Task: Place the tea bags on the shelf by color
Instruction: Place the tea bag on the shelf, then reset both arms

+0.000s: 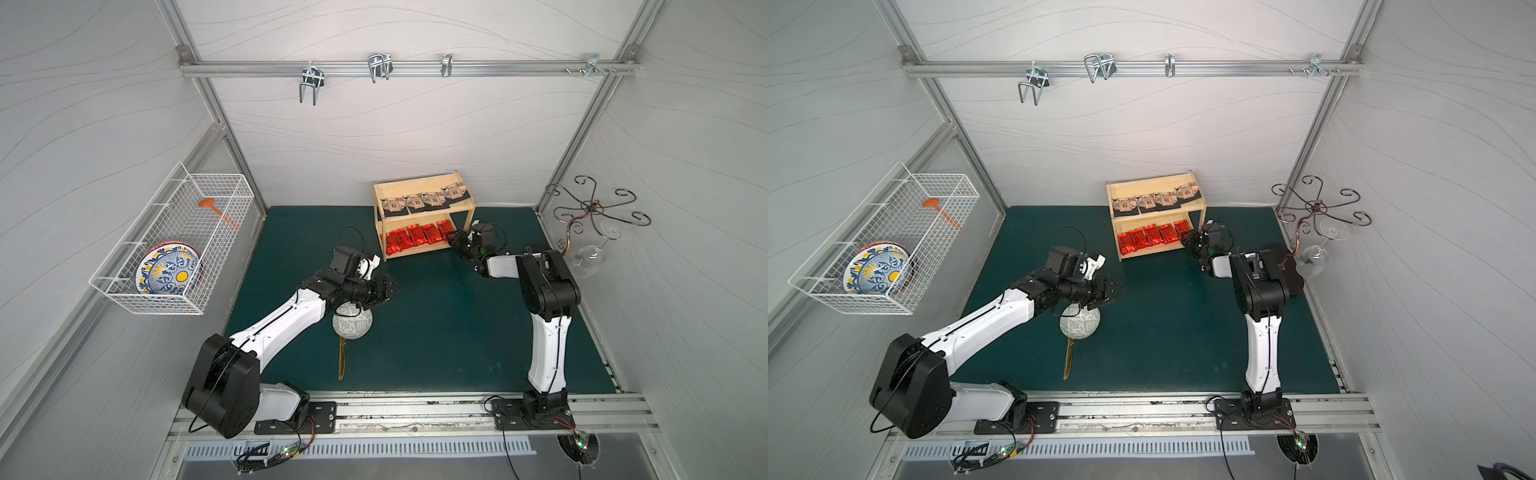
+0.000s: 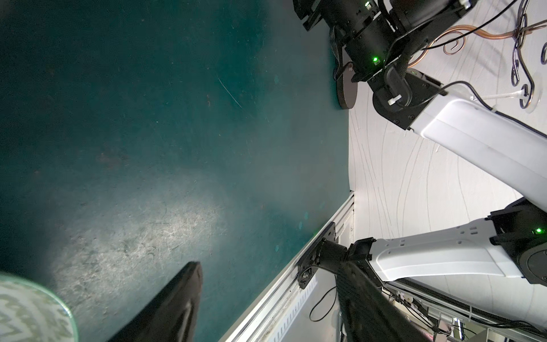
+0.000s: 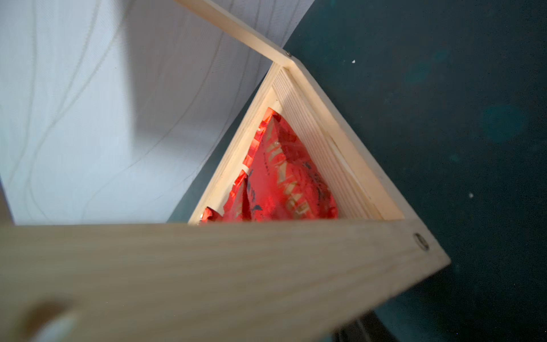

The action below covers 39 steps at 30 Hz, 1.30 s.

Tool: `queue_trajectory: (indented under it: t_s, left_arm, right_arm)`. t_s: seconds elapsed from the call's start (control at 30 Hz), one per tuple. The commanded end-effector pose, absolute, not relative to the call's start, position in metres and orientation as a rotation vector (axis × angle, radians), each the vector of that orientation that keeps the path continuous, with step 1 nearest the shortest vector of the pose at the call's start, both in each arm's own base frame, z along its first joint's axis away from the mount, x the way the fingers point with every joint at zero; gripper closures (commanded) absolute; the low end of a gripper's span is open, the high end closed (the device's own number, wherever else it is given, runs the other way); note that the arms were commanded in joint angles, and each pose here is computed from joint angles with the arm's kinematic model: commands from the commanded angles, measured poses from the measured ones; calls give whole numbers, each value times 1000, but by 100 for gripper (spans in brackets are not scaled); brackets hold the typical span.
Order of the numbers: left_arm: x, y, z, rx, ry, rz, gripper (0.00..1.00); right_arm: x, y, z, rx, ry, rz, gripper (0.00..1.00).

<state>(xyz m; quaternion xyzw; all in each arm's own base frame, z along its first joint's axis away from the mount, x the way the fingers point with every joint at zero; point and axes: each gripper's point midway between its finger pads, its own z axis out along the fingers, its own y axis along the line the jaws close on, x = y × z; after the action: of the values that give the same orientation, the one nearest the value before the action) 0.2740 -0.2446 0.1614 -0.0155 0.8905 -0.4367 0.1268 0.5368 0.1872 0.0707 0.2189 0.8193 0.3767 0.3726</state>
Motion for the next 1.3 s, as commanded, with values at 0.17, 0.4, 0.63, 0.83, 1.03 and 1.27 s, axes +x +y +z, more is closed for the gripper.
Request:
queue_trajectory:
  t_s: [0.17,0.4,0.63,0.83,1.03,1.27]
  left_arm:
    - [282,-225,186,-15,2489,-1146,23]
    - [298,-127,209,-67,2269,-428,6]
    - [314,-35,223,-83,1827,189,12]
    - [345,12,155,-56,1983,259,16]
    - [372,18,123,-79,1976,133,18]
    - [384,24,109,-61,1998,10,17]
  right_arm:
    - [452,206,94,418,2236,924,32]
    - [353,168,145,172,2284,489,10]
    - [352,98,176,-156,2093,90,1]
    - [369,32,132,-49,2015,-112,1]
    - [382,27,114,-24,1893,2,1]
    - [399,35,84,-67,1961,123,1]
